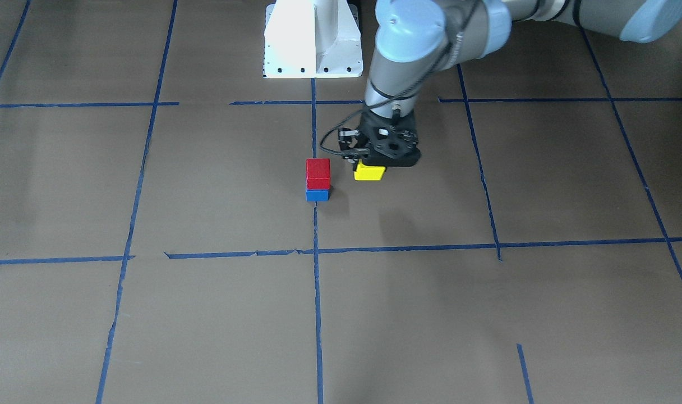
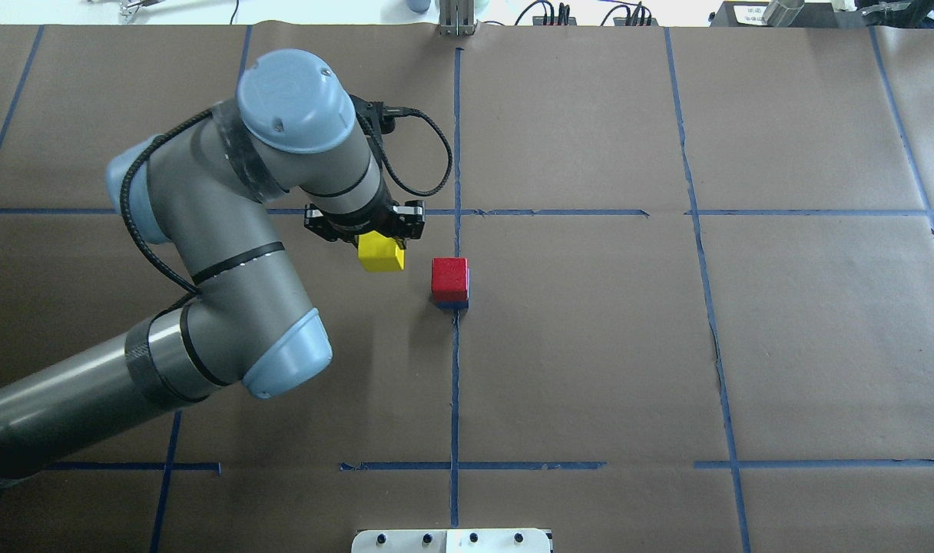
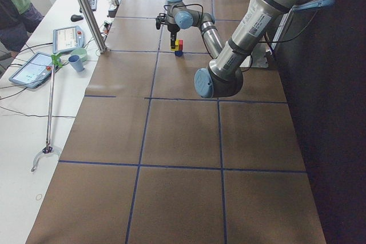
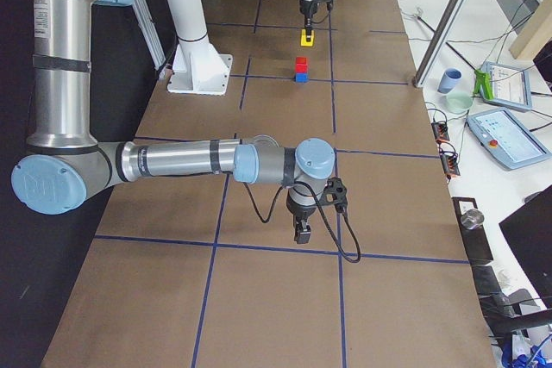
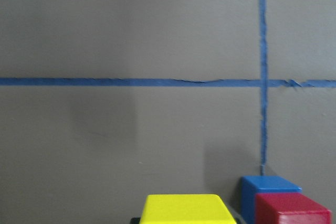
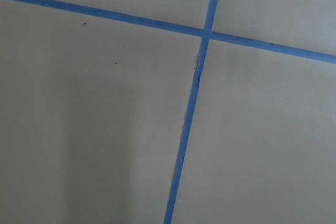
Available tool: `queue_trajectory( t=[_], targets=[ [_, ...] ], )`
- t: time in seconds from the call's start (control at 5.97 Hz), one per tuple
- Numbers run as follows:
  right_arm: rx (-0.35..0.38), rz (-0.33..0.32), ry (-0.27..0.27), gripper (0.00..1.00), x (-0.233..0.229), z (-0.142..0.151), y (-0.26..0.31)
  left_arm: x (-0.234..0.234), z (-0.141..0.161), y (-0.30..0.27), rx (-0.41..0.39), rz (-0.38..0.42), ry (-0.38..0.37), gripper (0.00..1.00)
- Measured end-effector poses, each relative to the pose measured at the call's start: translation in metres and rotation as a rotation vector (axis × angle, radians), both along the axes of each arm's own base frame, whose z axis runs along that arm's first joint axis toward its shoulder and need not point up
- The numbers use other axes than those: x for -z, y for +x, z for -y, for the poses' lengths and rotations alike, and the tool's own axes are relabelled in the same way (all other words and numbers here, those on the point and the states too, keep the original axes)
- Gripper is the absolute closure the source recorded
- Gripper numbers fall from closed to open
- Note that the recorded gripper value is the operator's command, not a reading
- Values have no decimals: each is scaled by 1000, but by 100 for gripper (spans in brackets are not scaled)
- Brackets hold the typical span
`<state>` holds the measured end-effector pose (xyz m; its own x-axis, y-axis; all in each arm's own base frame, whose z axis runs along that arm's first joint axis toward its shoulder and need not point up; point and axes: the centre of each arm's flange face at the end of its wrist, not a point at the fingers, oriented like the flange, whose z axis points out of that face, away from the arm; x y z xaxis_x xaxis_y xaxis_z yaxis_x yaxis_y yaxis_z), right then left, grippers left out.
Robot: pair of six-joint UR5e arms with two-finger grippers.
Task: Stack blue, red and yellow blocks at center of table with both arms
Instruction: 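Carry the yellow cube with the left gripper above the red cube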
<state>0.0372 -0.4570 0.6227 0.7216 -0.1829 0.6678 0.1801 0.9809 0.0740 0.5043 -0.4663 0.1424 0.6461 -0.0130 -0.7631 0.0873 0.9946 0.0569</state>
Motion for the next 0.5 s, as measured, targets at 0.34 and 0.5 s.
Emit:
queue_trajectory(
  t=[0.34,0.5],
  targets=[
    [0,-1,-1,0,-1,0,0,29,-9,47,38,20,-15,100],
    [1,-1,-2,0,-2,0,0,34,-13,57,45,21,-25,100]
  ],
)
